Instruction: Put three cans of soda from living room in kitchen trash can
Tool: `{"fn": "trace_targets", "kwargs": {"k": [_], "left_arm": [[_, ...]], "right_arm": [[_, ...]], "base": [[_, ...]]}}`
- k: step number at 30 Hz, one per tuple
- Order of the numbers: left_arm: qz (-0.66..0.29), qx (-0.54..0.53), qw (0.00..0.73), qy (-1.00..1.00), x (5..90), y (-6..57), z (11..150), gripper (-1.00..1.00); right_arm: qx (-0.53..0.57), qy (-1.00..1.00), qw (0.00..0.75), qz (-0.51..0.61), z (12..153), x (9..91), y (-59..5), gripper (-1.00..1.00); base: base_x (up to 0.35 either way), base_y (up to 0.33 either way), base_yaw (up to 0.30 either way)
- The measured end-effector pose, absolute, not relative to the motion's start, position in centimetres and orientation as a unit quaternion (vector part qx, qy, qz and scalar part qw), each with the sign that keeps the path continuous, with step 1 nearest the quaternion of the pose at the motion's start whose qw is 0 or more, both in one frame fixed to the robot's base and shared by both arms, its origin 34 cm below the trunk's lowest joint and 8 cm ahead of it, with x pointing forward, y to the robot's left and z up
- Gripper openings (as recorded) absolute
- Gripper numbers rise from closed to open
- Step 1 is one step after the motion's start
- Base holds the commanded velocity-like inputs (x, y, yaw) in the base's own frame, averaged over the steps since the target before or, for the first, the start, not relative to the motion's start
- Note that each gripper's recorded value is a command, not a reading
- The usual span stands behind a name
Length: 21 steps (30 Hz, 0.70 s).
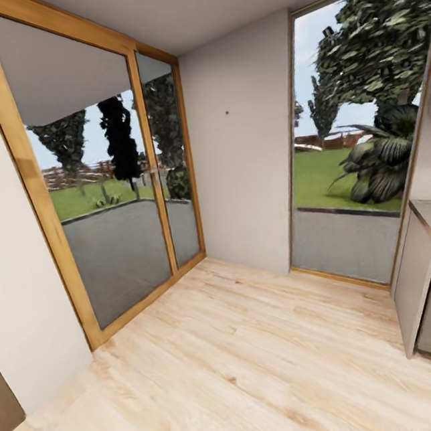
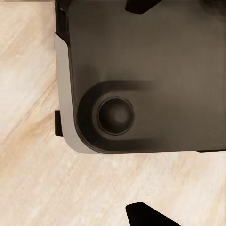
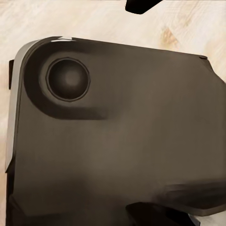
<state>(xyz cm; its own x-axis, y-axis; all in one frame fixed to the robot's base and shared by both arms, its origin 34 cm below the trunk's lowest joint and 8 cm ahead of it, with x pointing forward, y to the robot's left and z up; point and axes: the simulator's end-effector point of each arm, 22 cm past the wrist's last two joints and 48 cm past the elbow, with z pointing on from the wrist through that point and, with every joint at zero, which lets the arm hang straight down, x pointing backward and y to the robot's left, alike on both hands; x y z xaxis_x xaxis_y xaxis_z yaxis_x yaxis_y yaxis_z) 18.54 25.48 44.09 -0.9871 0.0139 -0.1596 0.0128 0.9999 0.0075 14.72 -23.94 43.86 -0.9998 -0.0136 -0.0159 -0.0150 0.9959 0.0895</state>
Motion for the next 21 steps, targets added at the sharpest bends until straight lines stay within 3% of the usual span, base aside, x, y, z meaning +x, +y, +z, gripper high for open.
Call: {"fn": "trace_targets", "kwargs": {"k": [21], "left_arm": [[0.004,0.007,0.089,0.996,19.21,25.5,44.17,1.0]], "right_arm": [[-0.008,0.999,0.017,0.044,43.88,15.42,-23.99,1.0]], "base": [[0.0,0.0,-0.246]]}}
